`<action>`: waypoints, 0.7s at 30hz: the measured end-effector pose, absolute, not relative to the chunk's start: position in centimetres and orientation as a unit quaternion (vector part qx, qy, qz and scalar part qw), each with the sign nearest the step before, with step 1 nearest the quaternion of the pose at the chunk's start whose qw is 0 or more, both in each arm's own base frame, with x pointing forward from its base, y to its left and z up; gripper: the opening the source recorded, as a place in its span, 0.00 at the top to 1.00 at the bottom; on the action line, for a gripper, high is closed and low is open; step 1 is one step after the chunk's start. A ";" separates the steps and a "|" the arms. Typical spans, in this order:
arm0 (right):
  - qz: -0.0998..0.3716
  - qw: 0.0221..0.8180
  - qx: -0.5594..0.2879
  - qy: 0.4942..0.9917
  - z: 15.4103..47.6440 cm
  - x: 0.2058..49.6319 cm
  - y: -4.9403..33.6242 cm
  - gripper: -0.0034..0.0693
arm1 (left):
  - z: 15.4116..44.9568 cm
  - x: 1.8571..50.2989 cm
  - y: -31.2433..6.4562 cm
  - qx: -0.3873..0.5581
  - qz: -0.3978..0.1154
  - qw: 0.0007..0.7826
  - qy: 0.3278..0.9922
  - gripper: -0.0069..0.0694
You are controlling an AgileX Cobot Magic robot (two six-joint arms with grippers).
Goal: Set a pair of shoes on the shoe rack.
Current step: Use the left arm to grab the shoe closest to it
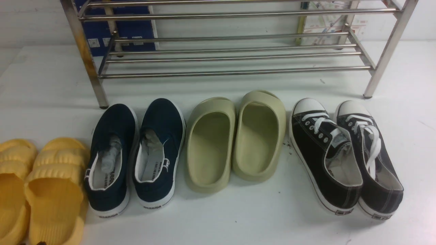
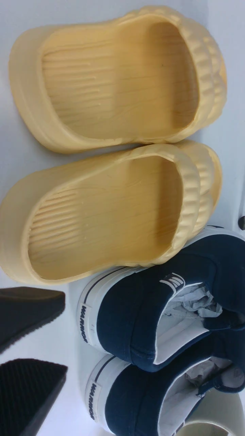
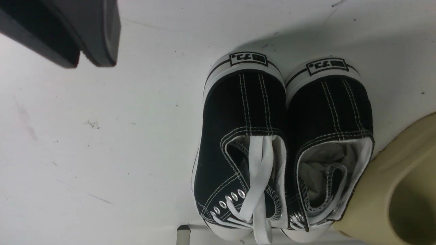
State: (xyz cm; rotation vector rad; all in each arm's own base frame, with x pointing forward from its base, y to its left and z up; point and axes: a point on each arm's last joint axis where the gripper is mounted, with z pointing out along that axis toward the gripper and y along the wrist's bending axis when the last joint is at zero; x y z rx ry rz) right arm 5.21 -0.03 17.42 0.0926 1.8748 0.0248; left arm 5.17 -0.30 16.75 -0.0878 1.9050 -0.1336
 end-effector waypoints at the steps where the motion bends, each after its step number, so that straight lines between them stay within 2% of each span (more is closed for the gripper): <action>1: 0.011 0.591 0.040 0.806 17.4 5.2 0.0 0.77 | 16.8 5.2 -0.3 -0.038 -0.057 0.577 0.814 0.60; 21: 0.011 0.591 0.040 0.806 17.4 5.2 0.0 0.75 | 16.8 5.2 -0.3 -0.038 -0.057 0.577 0.814 0.60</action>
